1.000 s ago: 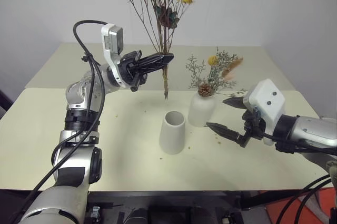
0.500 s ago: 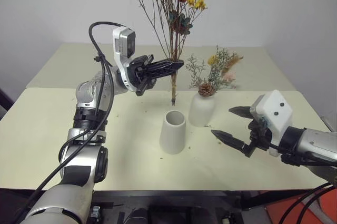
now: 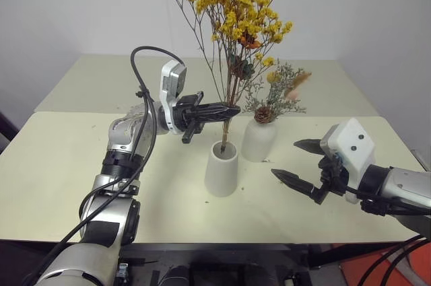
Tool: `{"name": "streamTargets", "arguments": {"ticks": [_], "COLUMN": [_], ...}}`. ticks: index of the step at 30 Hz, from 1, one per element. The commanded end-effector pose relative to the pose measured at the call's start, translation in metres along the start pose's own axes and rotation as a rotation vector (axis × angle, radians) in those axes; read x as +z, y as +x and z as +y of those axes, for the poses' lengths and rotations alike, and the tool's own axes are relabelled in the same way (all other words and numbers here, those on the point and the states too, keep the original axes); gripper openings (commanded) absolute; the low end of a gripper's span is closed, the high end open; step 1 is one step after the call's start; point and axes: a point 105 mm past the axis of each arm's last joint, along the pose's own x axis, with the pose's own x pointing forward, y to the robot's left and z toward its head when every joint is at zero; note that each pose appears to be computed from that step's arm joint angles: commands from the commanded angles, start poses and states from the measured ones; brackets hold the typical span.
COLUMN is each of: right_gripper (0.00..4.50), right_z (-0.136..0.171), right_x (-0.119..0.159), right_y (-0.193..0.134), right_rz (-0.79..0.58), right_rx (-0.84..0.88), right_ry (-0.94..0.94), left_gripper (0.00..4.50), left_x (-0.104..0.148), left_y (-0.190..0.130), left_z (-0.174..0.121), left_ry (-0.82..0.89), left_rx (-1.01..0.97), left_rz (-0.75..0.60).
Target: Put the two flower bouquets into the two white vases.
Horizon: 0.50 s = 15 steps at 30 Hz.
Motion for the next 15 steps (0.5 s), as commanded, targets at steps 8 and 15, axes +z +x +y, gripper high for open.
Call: {"name": "streamTargets", "arguments": {"ticks": [8,15], "right_gripper": [4.5,4.5], "right_z": [0.004,0.013], "right_x": [0.019,0.022], "right_y": [-0.01,-0.011], "right_rz": [-0.112,-0.128], "right_rx": [0.039,0.094], "right_ry": [0.011,-0.004], "left_gripper": [1.04,3.13], "left_x": [-0.004,-0.006], "left_y": [-0.002,-0.003], "left_z": [-0.006,-0.005], "left_ry": [0.042,0.056], "left_rx": [-0.029,-0.017], "left_rz": [0.002,-0.002]}}
